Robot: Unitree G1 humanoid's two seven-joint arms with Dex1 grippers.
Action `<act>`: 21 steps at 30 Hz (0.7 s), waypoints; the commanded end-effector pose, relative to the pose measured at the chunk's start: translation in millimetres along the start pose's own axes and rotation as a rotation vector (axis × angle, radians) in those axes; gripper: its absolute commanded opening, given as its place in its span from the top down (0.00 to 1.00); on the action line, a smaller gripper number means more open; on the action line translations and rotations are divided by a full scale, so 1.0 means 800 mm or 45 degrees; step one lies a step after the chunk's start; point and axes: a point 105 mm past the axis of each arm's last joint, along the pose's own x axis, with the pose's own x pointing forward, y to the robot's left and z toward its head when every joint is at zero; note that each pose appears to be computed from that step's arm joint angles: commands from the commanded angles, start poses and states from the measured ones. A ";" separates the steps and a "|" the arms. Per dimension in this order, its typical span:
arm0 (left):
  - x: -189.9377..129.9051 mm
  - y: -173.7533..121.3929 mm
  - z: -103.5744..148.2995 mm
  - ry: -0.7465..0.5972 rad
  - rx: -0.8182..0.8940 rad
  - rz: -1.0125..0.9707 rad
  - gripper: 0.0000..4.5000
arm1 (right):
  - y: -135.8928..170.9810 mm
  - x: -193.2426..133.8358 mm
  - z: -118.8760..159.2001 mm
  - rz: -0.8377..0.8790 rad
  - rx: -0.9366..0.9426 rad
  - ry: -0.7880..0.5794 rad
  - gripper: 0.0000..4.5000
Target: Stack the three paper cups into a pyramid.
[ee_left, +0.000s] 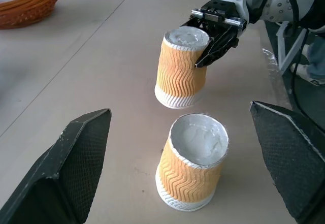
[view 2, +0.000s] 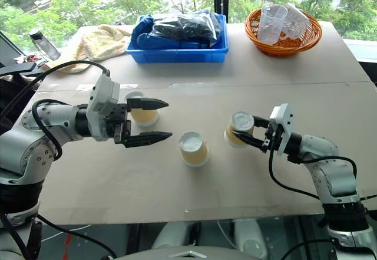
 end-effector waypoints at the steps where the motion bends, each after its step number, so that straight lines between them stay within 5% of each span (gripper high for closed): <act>1: -0.009 -0.022 0.018 -0.055 0.028 -0.145 0.00 | 0.032 0.007 0.008 0.145 -0.020 -0.006 0.57; 21: -0.009 -0.024 0.012 -0.011 0.035 -0.159 0.00 | 0.030 0.031 -0.021 0.113 -0.107 0.042 0.57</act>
